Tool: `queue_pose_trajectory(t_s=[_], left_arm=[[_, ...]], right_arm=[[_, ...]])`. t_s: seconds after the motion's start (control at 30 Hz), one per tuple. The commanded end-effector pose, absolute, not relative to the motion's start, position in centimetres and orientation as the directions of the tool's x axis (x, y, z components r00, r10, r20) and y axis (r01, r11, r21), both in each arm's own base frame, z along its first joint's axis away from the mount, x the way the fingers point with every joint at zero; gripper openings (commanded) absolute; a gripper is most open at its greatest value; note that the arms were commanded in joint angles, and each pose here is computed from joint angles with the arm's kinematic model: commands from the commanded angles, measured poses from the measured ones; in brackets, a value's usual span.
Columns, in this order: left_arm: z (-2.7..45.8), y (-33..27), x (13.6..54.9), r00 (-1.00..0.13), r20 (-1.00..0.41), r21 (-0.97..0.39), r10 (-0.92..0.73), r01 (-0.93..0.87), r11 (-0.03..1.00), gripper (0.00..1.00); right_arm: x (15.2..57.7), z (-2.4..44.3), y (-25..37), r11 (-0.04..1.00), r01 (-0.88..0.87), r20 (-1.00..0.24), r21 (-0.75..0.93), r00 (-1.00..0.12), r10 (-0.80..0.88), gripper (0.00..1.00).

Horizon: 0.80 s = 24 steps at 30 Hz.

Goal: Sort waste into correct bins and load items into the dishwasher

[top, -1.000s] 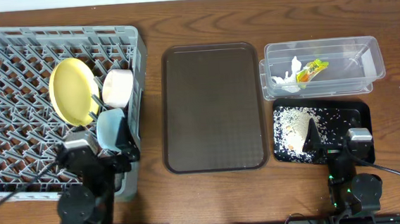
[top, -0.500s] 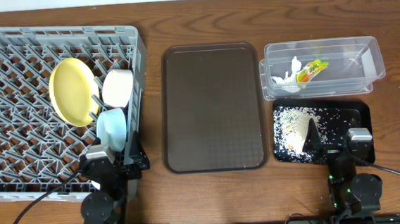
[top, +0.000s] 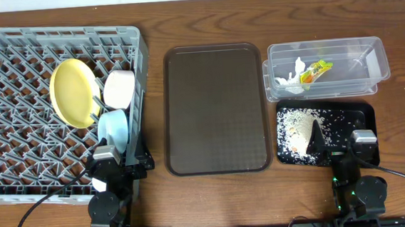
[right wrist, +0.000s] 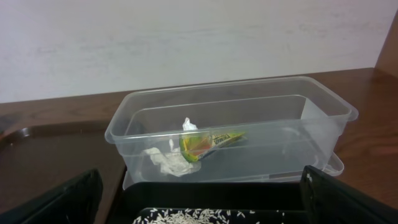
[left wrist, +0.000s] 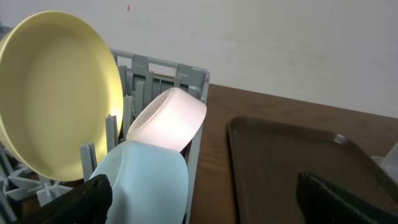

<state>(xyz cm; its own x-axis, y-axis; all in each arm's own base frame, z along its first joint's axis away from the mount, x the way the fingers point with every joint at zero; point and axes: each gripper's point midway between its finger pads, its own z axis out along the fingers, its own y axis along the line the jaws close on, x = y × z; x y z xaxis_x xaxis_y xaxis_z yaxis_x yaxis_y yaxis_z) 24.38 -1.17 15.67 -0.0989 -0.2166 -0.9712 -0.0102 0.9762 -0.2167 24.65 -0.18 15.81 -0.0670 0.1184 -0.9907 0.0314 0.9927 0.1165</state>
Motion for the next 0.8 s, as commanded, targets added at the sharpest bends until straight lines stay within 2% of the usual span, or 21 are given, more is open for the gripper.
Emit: queue_pose_trajectory(t_s=[0.0, 0.77], left_arm=[[14.14, -1.12, 24.4, -0.133, -0.966, -0.221, -0.222, -0.021, 0.975, 0.95], [14.12, -1.12, 24.4, -0.134, -0.966, -0.221, -0.222, -0.021, 0.975, 0.95]], right_arm=[[24.62, 15.74, -0.43, 0.993, 0.043, -0.992, 0.106, -0.068, 0.108, 0.99], [24.62, 15.74, -0.43, 0.993, 0.043, -0.992, 0.106, -0.068, 0.108, 0.99]])
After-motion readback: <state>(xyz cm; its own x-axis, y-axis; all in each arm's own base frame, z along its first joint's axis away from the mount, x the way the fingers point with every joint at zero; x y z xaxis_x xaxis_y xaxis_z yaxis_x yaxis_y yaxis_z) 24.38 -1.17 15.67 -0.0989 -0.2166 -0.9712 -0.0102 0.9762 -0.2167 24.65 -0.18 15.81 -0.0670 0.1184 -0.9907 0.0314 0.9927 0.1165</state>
